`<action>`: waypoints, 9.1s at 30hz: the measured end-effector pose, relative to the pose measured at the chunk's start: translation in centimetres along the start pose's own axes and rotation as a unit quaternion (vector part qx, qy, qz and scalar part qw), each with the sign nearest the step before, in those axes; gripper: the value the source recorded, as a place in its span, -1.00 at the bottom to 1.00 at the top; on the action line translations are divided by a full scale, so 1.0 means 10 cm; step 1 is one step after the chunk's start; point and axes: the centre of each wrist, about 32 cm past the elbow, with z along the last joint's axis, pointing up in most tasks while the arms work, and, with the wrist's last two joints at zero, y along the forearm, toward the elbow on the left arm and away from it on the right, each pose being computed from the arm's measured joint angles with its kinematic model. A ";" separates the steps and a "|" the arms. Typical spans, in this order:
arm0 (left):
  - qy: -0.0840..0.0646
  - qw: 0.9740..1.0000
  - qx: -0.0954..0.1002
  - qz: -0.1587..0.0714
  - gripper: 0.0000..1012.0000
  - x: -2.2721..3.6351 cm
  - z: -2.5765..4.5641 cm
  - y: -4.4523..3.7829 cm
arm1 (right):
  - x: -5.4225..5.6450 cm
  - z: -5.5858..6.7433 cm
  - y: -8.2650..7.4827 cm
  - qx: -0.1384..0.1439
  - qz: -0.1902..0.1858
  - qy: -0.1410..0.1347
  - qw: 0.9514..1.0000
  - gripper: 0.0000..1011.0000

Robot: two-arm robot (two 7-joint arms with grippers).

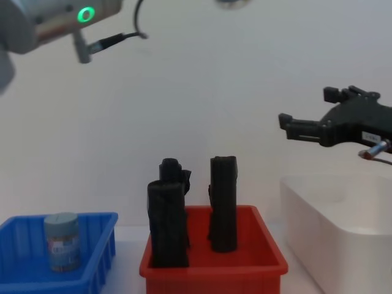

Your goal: Pick the cotton swabs from the blue box and place them into the white box.

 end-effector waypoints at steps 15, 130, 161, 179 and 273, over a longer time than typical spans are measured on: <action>0.046 0.997 -0.022 -0.065 0.32 -0.211 -0.177 -0.235 | -0.18 0.05 0.18 0.086 0.024 -0.024 0.996 0.98; 0.063 0.994 0.026 -0.080 0.32 -0.251 -0.389 -0.261 | -0.15 0.24 -0.07 0.117 -0.027 -0.104 0.987 0.27; 0.063 0.994 0.027 -0.080 0.98 -0.250 -0.394 -0.258 | -0.15 0.25 -0.07 0.118 -0.028 -0.103 0.987 0.26; 0.063 0.994 0.026 -0.080 0.98 -0.250 -0.392 -0.259 | -0.14 0.21 -0.09 0.105 -0.079 -0.091 0.987 0.26; 0.063 0.994 0.026 -0.080 0.98 -0.251 -0.392 -0.259 | 0.04 -0.07 0.00 -0.179 0.059 -0.124 0.974 0.98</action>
